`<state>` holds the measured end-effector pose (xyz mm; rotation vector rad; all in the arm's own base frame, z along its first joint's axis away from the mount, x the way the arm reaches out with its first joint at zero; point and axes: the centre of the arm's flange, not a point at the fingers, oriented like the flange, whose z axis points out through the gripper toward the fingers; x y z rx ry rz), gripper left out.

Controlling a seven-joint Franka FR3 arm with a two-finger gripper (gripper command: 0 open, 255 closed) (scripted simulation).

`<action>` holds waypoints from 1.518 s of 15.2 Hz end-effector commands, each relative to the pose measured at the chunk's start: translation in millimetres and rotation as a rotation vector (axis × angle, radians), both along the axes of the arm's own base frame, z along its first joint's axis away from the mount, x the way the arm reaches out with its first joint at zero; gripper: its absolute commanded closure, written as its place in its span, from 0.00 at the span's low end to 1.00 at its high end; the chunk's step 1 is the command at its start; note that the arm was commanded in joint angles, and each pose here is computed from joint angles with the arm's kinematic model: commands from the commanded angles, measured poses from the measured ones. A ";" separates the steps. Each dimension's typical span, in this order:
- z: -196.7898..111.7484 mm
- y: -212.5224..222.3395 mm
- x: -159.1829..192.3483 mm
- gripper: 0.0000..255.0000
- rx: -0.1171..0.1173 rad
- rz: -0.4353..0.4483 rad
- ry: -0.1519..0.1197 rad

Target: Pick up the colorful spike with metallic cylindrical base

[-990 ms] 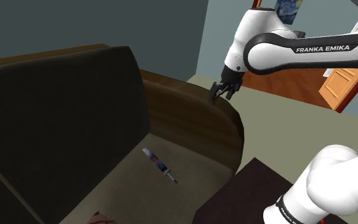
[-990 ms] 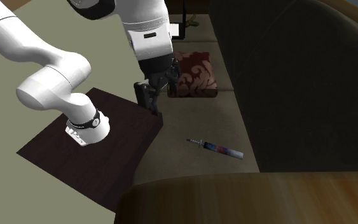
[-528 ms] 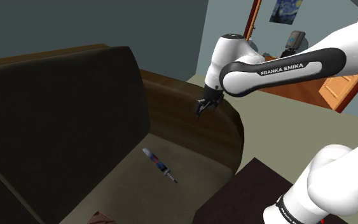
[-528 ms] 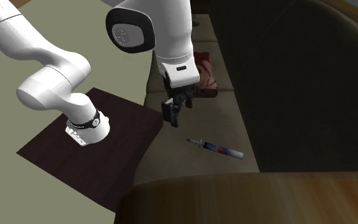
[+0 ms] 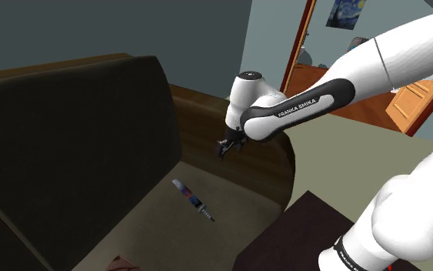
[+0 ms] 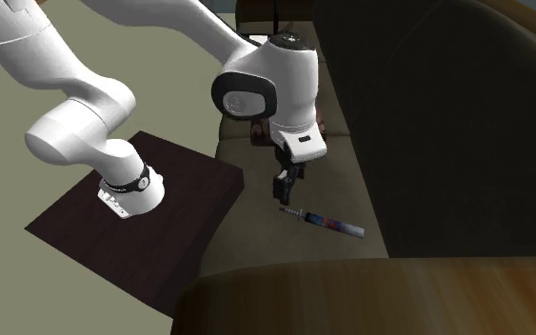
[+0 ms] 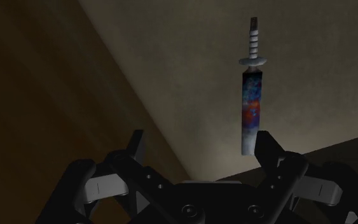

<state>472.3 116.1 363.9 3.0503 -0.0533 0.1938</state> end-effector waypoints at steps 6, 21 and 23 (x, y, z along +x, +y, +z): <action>-79.8 37.5 31.5 0.00 -0.012 0.037 0.028; -246.7 110.1 84.9 0.00 -0.036 0.110 0.084; -257.3 110.1 84.9 0.00 -0.036 0.110 0.084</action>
